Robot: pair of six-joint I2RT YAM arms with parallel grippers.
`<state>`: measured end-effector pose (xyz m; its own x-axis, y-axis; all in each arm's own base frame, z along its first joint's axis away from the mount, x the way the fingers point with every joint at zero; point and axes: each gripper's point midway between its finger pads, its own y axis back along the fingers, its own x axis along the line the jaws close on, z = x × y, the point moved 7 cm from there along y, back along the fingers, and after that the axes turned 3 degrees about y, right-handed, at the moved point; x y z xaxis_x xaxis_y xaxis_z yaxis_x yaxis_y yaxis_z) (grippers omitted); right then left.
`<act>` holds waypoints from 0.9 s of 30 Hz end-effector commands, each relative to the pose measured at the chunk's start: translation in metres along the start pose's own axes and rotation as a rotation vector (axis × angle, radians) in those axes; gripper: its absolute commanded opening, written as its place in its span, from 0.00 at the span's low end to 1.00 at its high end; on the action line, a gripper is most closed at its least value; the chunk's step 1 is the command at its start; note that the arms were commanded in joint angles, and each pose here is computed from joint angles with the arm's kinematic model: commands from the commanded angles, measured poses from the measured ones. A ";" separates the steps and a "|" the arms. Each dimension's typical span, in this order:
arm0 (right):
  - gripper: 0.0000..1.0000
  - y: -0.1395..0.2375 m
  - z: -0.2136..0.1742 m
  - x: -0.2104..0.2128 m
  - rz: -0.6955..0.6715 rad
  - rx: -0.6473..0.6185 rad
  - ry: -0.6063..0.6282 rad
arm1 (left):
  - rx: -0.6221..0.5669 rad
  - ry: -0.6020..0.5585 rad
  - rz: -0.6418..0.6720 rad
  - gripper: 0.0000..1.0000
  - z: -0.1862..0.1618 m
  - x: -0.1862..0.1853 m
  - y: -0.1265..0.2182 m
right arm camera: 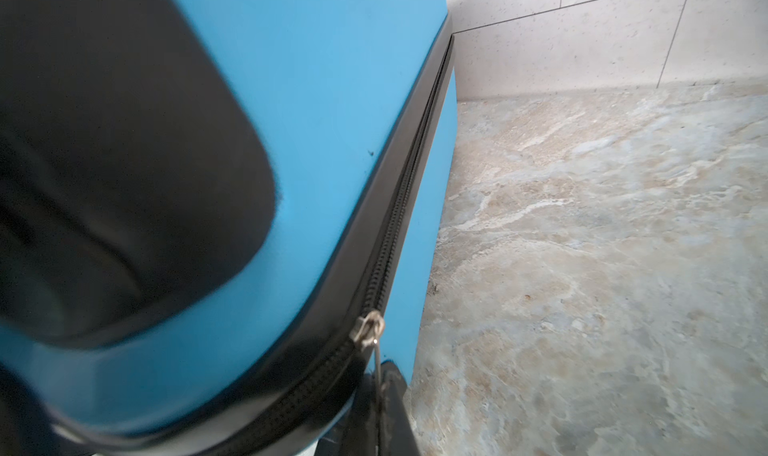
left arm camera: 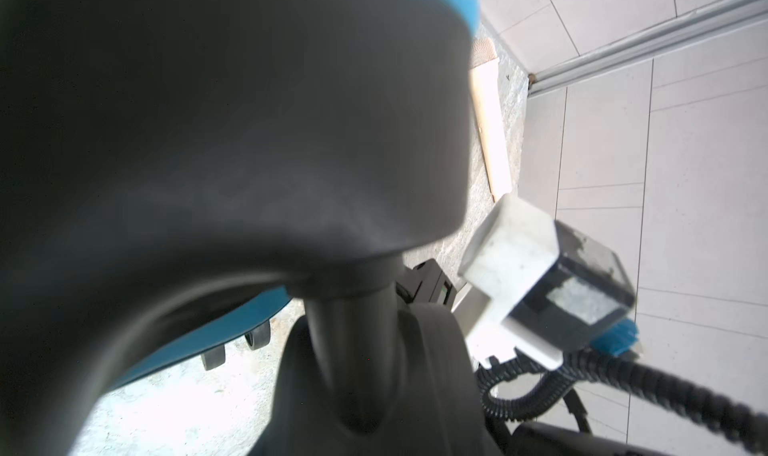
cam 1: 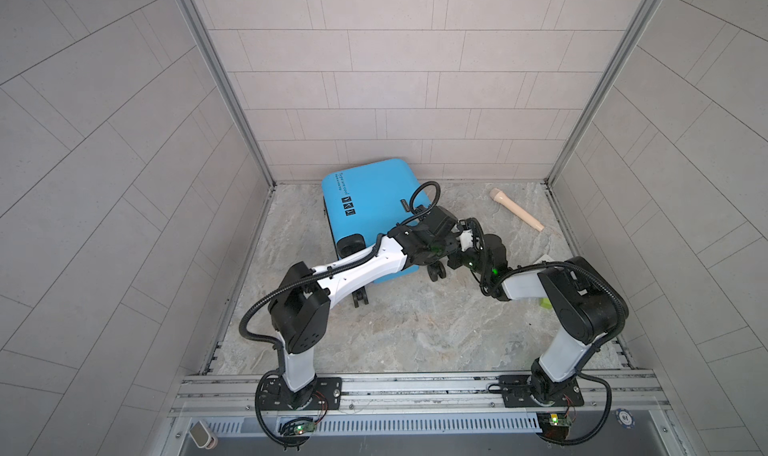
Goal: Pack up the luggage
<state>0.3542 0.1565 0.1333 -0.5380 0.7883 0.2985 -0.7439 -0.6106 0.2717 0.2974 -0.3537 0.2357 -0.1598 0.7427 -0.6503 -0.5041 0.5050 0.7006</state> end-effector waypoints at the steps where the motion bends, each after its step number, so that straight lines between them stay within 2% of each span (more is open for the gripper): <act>1: 0.00 0.002 0.029 -0.012 -0.103 -0.070 0.012 | 0.084 -0.176 -0.041 0.00 -0.019 -0.006 0.032; 13: 0.00 0.009 0.039 -0.014 -0.165 -0.045 0.055 | 0.246 -0.278 0.000 0.00 -0.055 0.022 0.075; 21: 0.00 0.008 0.047 -0.018 -0.217 -0.035 0.069 | 0.292 -0.321 0.026 0.00 -0.073 0.048 0.108; 27: 0.00 -0.002 0.060 -0.043 -0.310 -0.033 0.039 | 0.286 -0.363 0.072 0.00 -0.073 0.069 0.137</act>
<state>0.3702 0.1486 0.1458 -0.4477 0.8662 0.2221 -0.7651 -0.4996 0.4063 0.1753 -0.2883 0.2456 0.1107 0.8600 -0.4981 -0.2540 0.5090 0.8224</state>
